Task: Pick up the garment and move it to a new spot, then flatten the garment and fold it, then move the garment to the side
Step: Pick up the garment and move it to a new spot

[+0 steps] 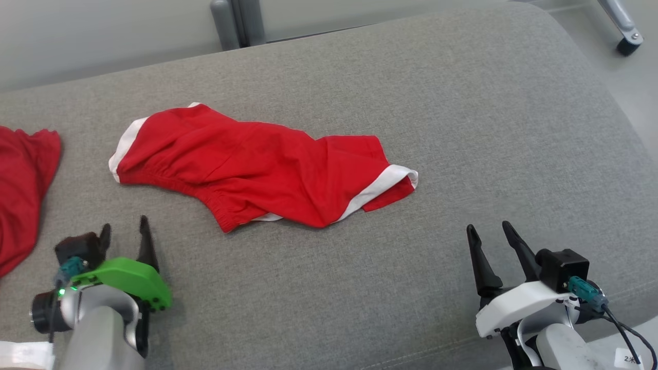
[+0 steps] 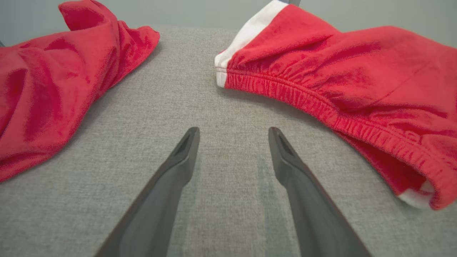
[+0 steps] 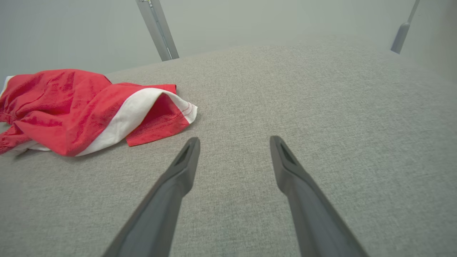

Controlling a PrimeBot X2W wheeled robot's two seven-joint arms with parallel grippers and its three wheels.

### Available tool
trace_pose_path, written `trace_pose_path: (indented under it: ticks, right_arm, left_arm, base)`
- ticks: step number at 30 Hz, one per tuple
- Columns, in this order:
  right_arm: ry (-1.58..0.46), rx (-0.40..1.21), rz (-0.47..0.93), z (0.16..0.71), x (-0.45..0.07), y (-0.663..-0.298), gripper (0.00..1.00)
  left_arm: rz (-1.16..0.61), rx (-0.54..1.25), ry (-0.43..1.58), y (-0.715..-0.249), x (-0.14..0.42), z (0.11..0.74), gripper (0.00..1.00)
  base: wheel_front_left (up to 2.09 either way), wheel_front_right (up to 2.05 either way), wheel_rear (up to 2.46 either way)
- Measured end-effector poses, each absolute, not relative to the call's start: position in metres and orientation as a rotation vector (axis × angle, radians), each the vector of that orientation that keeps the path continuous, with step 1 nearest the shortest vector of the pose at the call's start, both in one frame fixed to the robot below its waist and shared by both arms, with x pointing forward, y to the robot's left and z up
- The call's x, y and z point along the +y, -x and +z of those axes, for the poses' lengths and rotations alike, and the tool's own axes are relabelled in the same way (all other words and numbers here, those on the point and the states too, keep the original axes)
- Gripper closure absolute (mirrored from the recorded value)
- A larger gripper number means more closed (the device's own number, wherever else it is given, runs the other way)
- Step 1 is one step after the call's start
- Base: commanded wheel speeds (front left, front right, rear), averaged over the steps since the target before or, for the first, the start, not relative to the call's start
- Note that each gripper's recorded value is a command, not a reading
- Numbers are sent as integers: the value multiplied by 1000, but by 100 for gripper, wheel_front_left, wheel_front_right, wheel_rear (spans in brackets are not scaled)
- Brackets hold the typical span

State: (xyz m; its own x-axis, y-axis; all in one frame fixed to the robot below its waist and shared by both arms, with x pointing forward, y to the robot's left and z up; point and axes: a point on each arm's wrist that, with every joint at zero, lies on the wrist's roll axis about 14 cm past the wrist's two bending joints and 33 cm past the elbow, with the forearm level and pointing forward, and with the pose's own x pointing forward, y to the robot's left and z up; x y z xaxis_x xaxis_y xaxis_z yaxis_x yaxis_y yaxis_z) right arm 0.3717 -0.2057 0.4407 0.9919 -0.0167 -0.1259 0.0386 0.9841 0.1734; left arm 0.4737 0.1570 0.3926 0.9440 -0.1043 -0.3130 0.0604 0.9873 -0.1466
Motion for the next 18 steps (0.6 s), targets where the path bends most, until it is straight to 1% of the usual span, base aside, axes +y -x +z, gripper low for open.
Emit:
trace_pose_path:
  ticks: [5, 9, 14, 18]
  right_arm:
    - [-184, 119, 32, 443, -185, -380, 0]
    - [-185, 108, 60, 447, -176, -386, 0]
    - [-178, 112, 42, 446, -183, -383, 0]
    - [-172, 119, 16, 443, -193, -378, 0]
  left_arm:
    - [-163, 334, 184, -443, 123, 387, 0]
    - [-253, 293, 290, -434, 85, 402, 0]
    - [-362, 299, 393, -425, 41, 409, 0]
    - [-382, 320, 409, -424, 34, 405, 0]
  base:
    - [0, 0, 0]
    - [0, 0, 0]
    - [0, 0, 0]
    - [0, 0, 0]
